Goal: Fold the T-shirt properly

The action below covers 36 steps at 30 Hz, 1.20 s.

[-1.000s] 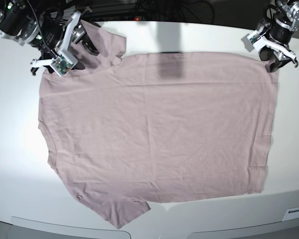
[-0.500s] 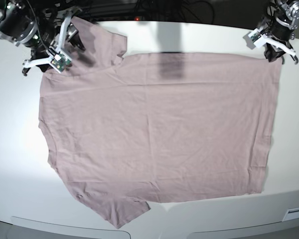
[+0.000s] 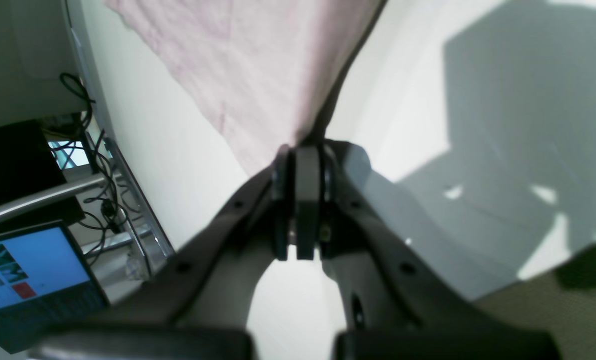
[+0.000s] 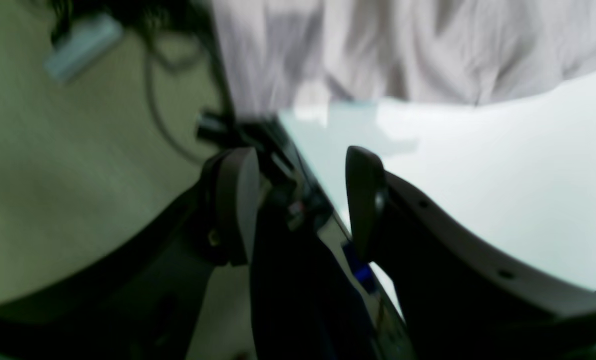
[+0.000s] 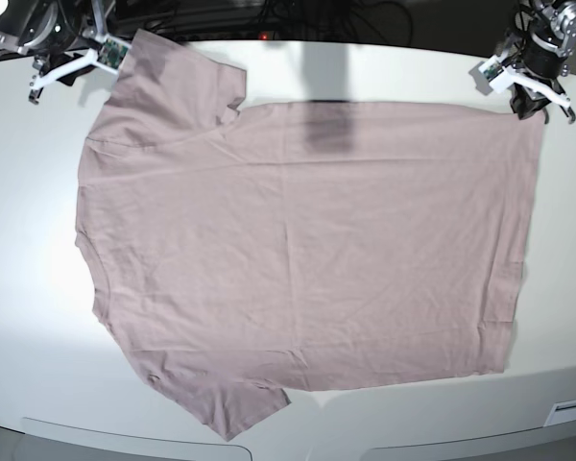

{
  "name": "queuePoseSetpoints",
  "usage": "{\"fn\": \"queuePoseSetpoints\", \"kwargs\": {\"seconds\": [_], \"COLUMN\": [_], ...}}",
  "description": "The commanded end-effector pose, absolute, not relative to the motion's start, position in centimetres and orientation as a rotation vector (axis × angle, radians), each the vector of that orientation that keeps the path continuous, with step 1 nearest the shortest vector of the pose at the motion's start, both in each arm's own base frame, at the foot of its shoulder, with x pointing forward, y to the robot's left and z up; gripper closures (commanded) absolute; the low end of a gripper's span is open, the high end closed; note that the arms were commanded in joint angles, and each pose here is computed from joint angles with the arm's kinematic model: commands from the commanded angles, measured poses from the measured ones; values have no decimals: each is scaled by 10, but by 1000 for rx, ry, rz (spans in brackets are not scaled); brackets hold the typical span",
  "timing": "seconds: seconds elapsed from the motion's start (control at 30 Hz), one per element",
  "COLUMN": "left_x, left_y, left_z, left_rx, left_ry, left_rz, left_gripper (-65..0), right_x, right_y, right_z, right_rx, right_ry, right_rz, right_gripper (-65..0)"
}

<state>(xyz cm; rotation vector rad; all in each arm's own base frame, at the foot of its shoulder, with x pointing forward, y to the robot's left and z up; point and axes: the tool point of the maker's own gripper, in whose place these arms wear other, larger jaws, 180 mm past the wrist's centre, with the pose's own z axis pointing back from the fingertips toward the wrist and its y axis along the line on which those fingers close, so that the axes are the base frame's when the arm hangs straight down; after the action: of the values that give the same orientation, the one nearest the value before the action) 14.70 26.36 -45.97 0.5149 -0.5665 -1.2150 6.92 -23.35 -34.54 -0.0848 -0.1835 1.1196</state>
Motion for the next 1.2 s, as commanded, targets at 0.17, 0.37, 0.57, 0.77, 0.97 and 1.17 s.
{"fn": "queuePoseSetpoints", "kwargs": {"seconds": [0.17, 0.37, 0.57, 0.77, 0.97, 1.17], "left_x": [137, 137, 137, 137, 137, 137], "left_y": [268, 268, 267, 267, 267, 267], "left_z": [-464, -464, -464, -464, -464, -464], "left_rx": [496, 496, 492, 492, 491, 491], "left_ry": [-519, -520, -525, -525, -526, -526], "left_rz": [-1225, -1226, -1227, -1227, -1227, -1227], "left_gripper": [0, 0, 0, 0, 0, 0], "right_x": [60, 35, 29, 42, 48, 37], "right_y": [-208, -197, -230, -222, -210, -208], "right_z": [-353, -369, -396, -404, -403, -414], "right_rx": [-68, -81, -224, -260, -252, -181], "right_ry": [-231, -175, -60, -181, -263, -272], "right_rz": [1324, 1471, 1571, 1566, 1630, 1641], "right_gripper": [-327, -337, -337, -337, -337, -337]}}
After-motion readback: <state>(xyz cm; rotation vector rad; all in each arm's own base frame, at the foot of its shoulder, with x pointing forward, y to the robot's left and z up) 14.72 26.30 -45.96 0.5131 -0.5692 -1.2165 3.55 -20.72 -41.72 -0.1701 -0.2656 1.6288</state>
